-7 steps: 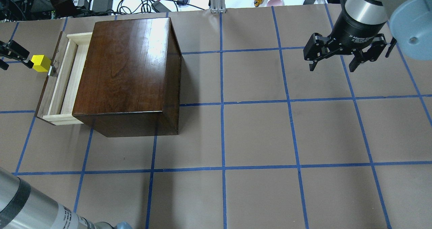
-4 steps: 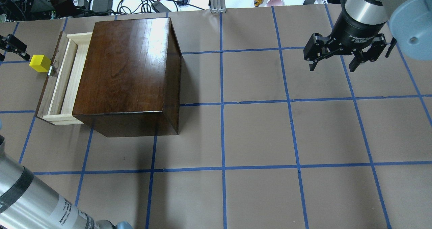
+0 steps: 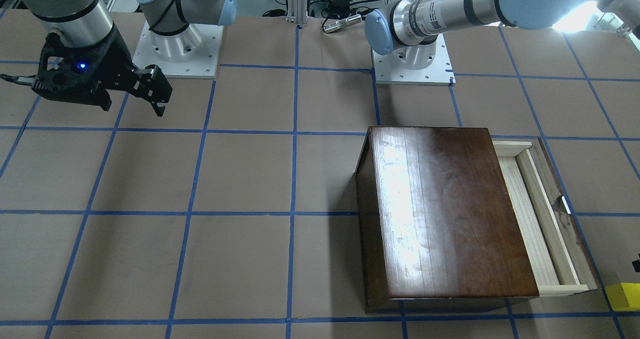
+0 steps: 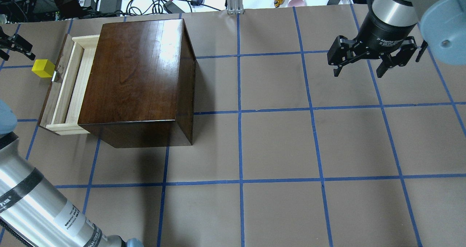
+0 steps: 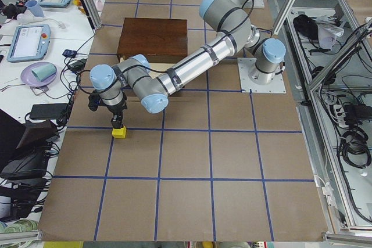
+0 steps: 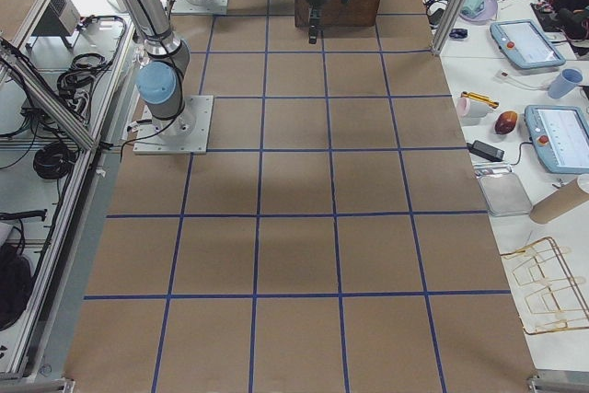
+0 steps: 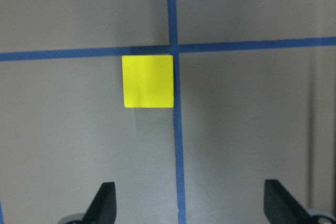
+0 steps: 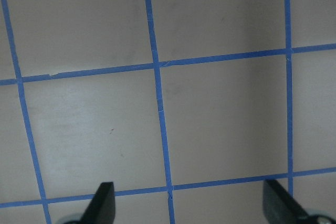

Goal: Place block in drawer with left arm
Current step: 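Release the handle and move the left gripper above the yellow cube, then lower the left gripper and grasp the yellow cube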

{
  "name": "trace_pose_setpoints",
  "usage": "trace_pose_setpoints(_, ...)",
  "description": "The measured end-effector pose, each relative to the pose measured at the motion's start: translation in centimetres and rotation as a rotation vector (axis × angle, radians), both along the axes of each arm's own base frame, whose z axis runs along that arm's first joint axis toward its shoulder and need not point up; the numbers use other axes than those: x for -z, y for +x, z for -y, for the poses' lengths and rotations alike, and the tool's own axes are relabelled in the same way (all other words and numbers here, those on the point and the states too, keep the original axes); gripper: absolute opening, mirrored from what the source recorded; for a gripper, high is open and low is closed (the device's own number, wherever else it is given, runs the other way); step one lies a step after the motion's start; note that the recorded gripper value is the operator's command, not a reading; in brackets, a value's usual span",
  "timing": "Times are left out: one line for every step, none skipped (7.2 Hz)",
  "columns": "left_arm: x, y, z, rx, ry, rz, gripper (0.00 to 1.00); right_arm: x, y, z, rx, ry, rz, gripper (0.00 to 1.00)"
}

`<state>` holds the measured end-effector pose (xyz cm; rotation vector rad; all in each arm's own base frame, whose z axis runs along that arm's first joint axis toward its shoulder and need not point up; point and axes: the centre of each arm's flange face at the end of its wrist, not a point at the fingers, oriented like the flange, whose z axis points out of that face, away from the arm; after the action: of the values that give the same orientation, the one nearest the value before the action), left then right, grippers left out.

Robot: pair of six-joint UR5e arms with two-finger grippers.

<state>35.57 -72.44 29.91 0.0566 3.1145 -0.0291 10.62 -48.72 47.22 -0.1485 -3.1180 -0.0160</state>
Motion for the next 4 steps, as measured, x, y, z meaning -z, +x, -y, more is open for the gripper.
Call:
trace_pose_setpoints(0.7, 0.5, 0.7, 0.002, -0.005, 0.003, 1.00, 0.0, 0.0, 0.0, 0.000, 0.000, 0.000, 1.00)
trace_pose_setpoints(1.6, 0.9, 1.3, 0.006, -0.004, -0.001, 1.00, 0.0, 0.0, 0.0, 0.000, 0.000, 0.000, 1.00)
trace_pose_setpoints(2.6, 1.1, 1.6, 0.022, -0.002, -0.006, 1.00, 0.0, 0.0, 0.0, 0.000, 0.000, 0.000, 1.00)
trace_pose_setpoints(3.7, 1.3, 1.9, 0.044, -0.003, -0.006, 1.00, 0.0, 0.0, 0.0, 0.000, 0.000, 0.000, 1.00)
